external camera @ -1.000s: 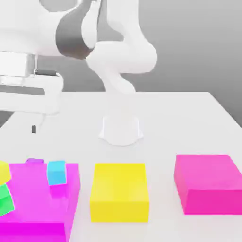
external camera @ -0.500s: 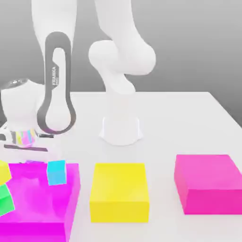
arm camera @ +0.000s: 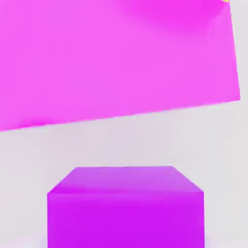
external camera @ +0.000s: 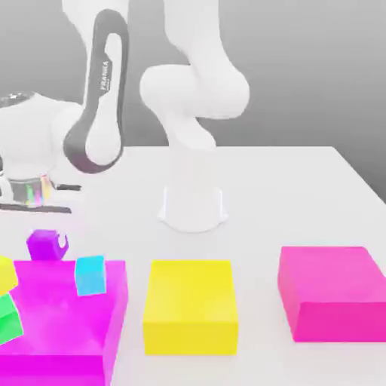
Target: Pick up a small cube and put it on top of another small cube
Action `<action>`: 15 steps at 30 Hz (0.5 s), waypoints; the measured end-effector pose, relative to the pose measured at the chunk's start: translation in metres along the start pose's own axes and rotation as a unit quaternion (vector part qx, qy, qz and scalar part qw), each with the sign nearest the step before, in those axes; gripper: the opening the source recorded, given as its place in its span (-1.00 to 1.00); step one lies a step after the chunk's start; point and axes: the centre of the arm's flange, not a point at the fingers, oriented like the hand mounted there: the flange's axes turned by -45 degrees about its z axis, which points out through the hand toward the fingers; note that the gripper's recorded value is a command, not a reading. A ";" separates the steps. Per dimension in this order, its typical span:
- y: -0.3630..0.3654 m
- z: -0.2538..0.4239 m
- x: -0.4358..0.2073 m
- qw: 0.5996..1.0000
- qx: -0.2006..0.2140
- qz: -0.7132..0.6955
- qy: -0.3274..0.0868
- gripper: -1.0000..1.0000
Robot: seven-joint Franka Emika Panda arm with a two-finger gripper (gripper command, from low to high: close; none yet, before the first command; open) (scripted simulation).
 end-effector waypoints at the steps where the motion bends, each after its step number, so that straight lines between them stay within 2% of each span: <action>1: -0.005 -0.011 0.011 1.000 -0.001 -0.015 0.002 -1.00; 11: -0.104 -0.097 0.081 0.989 -0.002 -0.147 0.009 -1.00; 15: -0.118 -0.077 0.088 0.986 -0.002 -0.165 0.008 -1.00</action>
